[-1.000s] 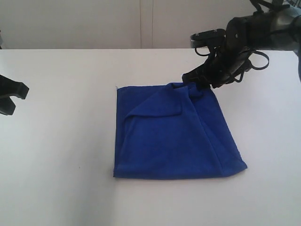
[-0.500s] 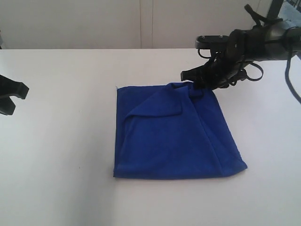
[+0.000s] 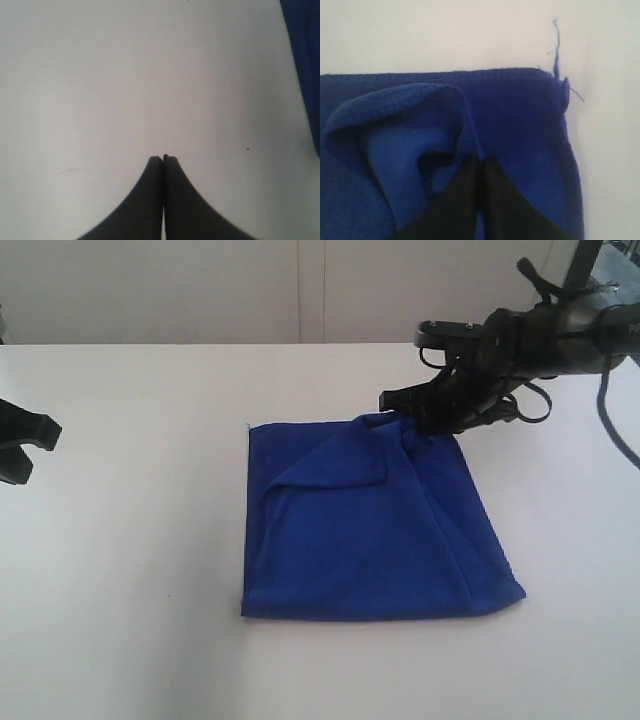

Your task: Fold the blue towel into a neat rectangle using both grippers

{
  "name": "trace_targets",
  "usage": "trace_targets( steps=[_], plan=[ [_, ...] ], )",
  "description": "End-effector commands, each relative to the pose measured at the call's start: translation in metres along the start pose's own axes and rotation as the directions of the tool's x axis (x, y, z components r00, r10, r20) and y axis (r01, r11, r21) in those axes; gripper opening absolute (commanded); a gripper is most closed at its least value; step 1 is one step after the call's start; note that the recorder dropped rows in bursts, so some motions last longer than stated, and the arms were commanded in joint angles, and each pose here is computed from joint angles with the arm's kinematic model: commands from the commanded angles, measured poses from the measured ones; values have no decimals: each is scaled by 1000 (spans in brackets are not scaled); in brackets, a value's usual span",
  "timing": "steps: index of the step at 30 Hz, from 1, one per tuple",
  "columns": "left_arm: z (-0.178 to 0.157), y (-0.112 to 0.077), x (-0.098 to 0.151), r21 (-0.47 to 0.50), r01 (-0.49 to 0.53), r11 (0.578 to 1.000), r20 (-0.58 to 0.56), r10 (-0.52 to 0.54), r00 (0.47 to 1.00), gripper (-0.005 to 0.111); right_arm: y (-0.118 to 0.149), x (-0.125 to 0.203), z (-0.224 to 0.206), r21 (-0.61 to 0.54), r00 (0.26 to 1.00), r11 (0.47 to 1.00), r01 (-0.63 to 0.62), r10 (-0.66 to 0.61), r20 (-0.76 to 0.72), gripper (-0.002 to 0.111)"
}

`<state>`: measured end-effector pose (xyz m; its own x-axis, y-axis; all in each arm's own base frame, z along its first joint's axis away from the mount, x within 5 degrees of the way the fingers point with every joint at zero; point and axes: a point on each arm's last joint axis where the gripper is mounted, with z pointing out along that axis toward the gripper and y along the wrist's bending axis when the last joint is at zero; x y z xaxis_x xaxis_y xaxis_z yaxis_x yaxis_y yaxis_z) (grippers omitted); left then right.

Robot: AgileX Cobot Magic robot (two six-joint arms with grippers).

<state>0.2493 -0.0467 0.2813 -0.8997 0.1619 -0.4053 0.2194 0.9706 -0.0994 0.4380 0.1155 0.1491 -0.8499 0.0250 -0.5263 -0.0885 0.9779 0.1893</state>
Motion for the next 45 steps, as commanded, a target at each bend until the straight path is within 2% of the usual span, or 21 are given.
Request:
trace_targets(
  steps=[1,8,12,18,20,24,26,29,35,39,45],
  plan=[
    [-2,-2,2,11,6,1000,-1,-6,1000,0,10,-8,-31,-27,1000,1000,3,-3,-2,0],
    [-2,-2,2,11,6,1000,-1,-6,1000,0,50,0,-56,-85,994,992,98,-102,-44,0],
    [-2,-2,2,11,6,1000,-1,-6,1000,0,69,14,-38,-105,986,985,136,-145,-85,0],
    [-2,-2,2,11,6,1000,-1,-6,1000,0,71,22,-12,-105,989,987,121,-129,-71,1],
    [-2,-2,2,11,6,1000,-1,-6,1000,0,71,21,-12,-105,990,987,121,-128,-64,6],
    [-2,-2,2,11,6,1000,-1,-6,1000,0,72,15,-22,-111,991,986,123,-127,-34,23],
    [-2,-2,2,11,6,1000,-1,-6,1000,0,74,11,-30,-115,992,985,127,-129,-12,28],
    [-2,-2,2,11,6,1000,-1,-6,1000,0,75,5,-44,-114,990,983,144,-142,24,29],
    [-2,-2,2,11,6,1000,-1,-6,1000,0,65,-1,-63,-72,980,977,199,-198,14,29],
    [-2,-2,2,11,6,1000,-1,-6,1000,0,44,-4,-64,-41,984,984,171,-172,-35,31],
    [-2,-2,2,11,6,1000,-1,-6,1000,0,13,-12,-65,-2,991,991,132,-132,-33,36]
  ],
)
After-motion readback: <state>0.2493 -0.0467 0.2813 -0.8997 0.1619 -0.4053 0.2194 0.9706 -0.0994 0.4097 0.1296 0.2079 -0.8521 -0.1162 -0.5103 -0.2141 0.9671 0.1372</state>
